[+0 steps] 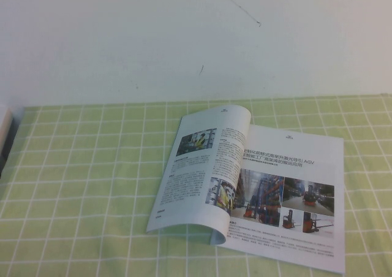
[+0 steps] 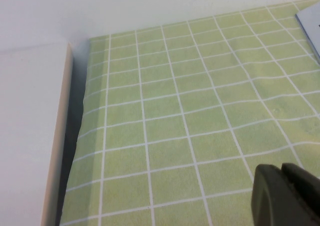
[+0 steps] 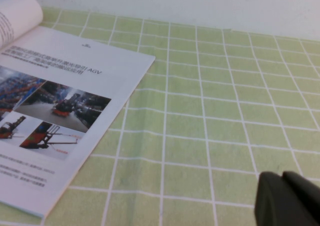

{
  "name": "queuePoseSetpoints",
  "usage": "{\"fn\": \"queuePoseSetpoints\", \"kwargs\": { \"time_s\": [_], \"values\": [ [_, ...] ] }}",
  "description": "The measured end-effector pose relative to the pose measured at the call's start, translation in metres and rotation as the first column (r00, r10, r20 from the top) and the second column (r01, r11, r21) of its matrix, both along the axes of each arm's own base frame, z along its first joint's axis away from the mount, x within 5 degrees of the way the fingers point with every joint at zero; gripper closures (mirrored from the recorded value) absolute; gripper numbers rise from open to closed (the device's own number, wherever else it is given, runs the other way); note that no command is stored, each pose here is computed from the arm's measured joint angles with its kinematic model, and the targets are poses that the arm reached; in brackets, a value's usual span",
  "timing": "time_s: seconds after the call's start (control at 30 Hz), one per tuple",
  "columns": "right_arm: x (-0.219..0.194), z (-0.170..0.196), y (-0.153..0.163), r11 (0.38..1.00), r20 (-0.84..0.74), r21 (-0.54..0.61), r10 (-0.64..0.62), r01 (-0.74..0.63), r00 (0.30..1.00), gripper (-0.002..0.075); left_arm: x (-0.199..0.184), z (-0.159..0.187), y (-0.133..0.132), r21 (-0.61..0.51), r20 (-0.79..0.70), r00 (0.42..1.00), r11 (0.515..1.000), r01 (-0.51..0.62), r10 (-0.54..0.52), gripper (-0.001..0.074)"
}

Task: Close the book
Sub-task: 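Close the open booklet and leave it lying on the table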

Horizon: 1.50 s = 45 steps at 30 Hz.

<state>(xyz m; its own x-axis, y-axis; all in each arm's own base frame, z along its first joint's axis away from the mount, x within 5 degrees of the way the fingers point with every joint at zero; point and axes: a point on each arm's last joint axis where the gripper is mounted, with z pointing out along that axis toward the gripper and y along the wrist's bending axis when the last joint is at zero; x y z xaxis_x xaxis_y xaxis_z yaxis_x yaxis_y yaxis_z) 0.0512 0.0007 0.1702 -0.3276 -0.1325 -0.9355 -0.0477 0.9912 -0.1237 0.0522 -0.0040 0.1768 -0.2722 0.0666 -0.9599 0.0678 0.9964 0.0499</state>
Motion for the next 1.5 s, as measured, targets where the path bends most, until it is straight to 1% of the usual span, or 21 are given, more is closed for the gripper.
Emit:
{"fn": "queuePoseSetpoints", "kwargs": {
  "time_s": [0.7, 0.83, 0.9, 1.07, 1.17, 1.27, 1.33, 1.4, 1.5],
  "values": [
    [0.000, 0.000, 0.000, 1.000, 0.000, 0.003, 0.001, -0.001, 1.000, 0.0730, 0.000, 0.000, 0.000, 0.000, 0.000, 1.000, 1.000, 0.000, 0.000, 0.0739],
    [0.000, 0.000, -0.001, 0.994, -0.002, -0.106, 0.020, -0.020, 1.000, 0.0730, 0.000, 0.000, 0.000, 0.000, 0.000, 1.000, 1.000, 0.000, 0.000, 0.0739],
    [0.000, 0.000, -0.002, 0.991, -0.003, -0.134, 0.026, -0.026, 1.000, 0.0730, 0.000, 0.000, 0.000, 0.002, 0.000, 1.000, 1.000, 0.000, 0.000, 0.0739],
    [0.000, 0.000, -0.002, 0.987, -0.004, -0.158, 0.029, -0.030, 1.000, 0.0730, 0.000, 0.000, 0.000, 0.012, 0.005, 1.000, 1.000, -0.002, 0.001, 0.0739],
    [0.000, 0.001, -0.003, 0.985, 0.008, -0.170, 0.030, -0.028, 1.000, 0.0730, 0.001, 0.002, 0.001, 0.011, 0.043, 0.999, 1.000, -0.006, 0.005, 0.0739],
    [0.002, 0.004, -0.002, 0.984, 0.074, -0.175, 0.033, -0.019, 0.997, 0.0730, 0.003, 0.009, 0.001, -0.004, 0.126, 0.992, 1.000, -0.012, 0.013, 0.0739],
    [0.004, 0.014, -0.002, 0.988, 0.178, -0.154, 0.033, -0.005, 0.983, 0.0730, 0.004, 0.016, 0.001, -0.019, 0.205, 0.979, 1.000, -0.018, 0.022, 0.0739],
    [0.006, 0.025, -0.001, 0.993, 0.302, -0.117, 0.026, 0.011, 0.953, 0.0730, 0.004, 0.023, 0.002, -0.028, 0.284, 0.958, 0.999, -0.024, 0.031, 0.0739],
    [0.004, 0.042, -0.001, 0.995, 0.472, -0.100, 0.022, 0.029, 0.881, 0.0730, 0.003, 0.035, 0.003, -0.037, 0.402, 0.914, 0.999, -0.034, 0.046, 0.0739]
  ]
}}
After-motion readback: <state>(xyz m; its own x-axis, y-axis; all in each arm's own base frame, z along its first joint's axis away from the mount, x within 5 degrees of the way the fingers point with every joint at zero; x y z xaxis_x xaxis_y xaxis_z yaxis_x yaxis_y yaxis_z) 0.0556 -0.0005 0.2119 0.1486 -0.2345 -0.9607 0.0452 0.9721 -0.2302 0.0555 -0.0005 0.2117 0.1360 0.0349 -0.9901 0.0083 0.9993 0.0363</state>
